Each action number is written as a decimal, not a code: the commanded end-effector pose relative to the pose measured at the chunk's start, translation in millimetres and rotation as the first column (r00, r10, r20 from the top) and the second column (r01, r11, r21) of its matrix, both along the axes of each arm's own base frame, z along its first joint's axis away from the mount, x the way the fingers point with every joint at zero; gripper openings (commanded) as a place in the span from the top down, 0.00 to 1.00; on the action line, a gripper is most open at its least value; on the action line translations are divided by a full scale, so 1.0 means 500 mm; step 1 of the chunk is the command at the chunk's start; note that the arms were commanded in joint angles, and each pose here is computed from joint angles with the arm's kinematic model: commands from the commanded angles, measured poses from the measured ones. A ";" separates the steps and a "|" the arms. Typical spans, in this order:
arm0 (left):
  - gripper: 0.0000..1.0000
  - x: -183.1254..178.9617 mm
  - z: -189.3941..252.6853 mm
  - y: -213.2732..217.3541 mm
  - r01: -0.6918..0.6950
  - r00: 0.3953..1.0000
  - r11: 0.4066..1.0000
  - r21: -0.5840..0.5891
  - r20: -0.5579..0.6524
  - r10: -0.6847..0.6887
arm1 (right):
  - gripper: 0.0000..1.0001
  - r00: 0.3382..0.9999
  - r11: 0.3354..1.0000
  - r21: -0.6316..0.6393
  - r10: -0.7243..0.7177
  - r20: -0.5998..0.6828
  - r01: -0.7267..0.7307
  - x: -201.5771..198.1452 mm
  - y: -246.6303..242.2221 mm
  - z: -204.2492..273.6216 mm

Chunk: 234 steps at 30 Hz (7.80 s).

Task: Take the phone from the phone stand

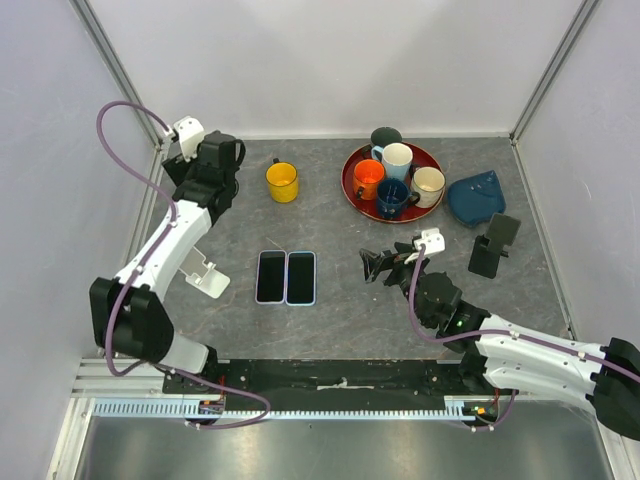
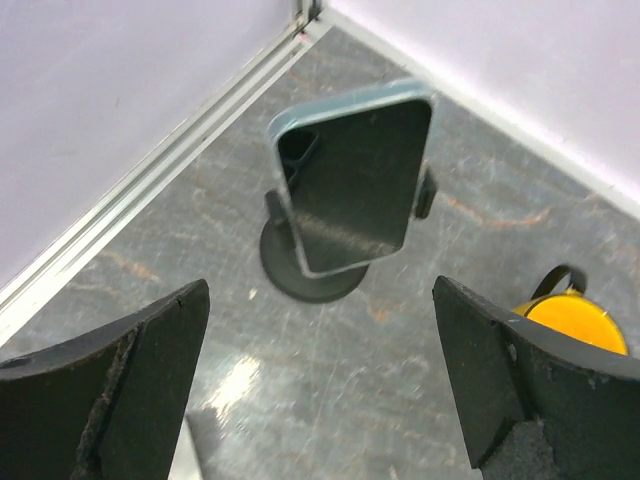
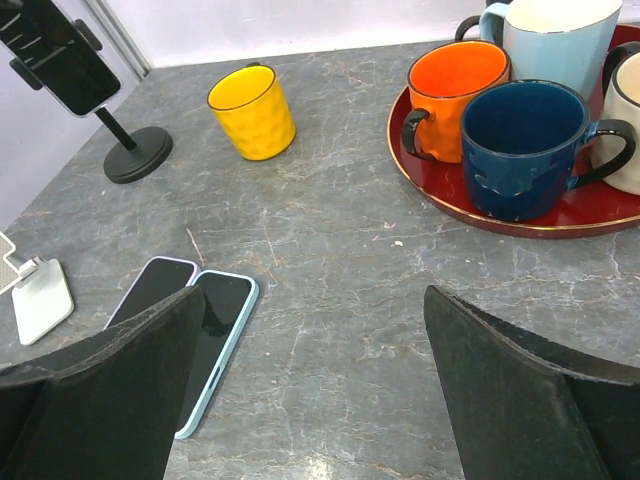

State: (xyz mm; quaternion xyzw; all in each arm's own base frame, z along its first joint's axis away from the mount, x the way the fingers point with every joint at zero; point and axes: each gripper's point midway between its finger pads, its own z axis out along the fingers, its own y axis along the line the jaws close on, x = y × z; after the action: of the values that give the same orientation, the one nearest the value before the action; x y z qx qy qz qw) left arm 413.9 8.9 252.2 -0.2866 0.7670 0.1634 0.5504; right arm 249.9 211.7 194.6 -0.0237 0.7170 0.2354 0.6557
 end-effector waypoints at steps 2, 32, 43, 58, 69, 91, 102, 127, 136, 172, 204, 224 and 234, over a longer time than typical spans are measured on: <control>0.00 0.084 0.087 0.027 -0.078 0.979 0.997 0.000 0.187 0.077 | 0.02 1.000 0.998 0.066 0.011 0.026 -0.012 -0.003 0.004 0.022; 0.07 0.181 0.003 0.084 -0.186 0.980 0.980 0.065 0.085 0.181 | 0.02 0.999 0.998 0.052 0.017 0.030 -0.018 -0.003 0.006 0.007; 0.08 0.173 -0.023 0.081 -0.179 0.982 0.983 0.046 0.061 0.177 | 0.02 0.999 0.998 0.056 0.021 0.031 -0.023 -0.005 0.005 0.004; 0.40 0.171 0.005 0.072 -0.138 0.988 0.990 0.030 0.076 0.135 | 0.02 0.999 0.998 0.060 0.026 0.034 -0.028 -0.007 0.006 0.005; 0.72 0.170 0.104 0.031 0.035 0.993 0.996 0.079 0.112 -0.044 | 0.02 0.999 0.998 0.055 0.029 0.032 -0.031 -0.006 0.008 0.005; 0.93 0.119 0.232 -0.132 0.412 0.891 0.903 0.125 0.155 -0.428 | 0.02 0.998 0.998 -0.003 0.058 0.011 -0.058 -0.002 0.027 0.007; 0.93 0.015 0.252 -0.360 0.745 0.639 0.650 0.153 0.115 -0.760 | 0.02 0.994 0.995 -0.010 0.103 0.045 -0.102 -0.013 0.032 0.067; 0.93 -0.214 0.131 -0.788 0.991 0.007 0.017 0.136 0.074 -0.997 | 0.02 0.998 1.000 0.002 0.013 0.068 -0.013 -0.054 -0.079 0.057; 0.92 -0.279 0.083 -0.801 0.980 -0.131 -0.121 0.160 0.054 -0.990 | 0.02 0.998 0.999 0.029 0.017 0.057 -0.018 -0.063 -0.087 0.043; 0.05 -0.302 0.107 -0.781 0.995 -0.072 -0.062 0.084 0.130 -0.989 | 0.02 0.998 1.000 -0.021 0.013 0.062 -0.011 -0.061 -0.093 0.035; 0.00 -0.310 0.099 -0.679 0.970 0.237 0.227 -0.089 0.127 -0.963 | 0.02 0.966 0.955 -0.146 0.256 -0.021 -0.257 -0.041 0.072 -0.044; 0.00 -0.297 0.124 -0.576 0.899 0.437 0.431 -0.072 0.173 -0.883 | 0.02 0.893 0.892 -0.039 0.450 -0.004 -0.450 -0.035 0.235 -0.030; 0.01 -0.305 0.115 -0.569 0.898 0.441 0.431 -0.090 0.166 -0.882 | 0.02 0.878 0.876 -0.051 0.478 -0.030 -0.479 -0.051 0.262 -0.038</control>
State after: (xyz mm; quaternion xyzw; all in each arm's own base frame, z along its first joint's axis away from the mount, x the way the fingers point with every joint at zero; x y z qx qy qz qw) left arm 263.1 -276.4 305.0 0.1304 0.7879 -0.2153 0.5620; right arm 229.0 328.0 138.1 -0.2230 0.7328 0.3262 0.5540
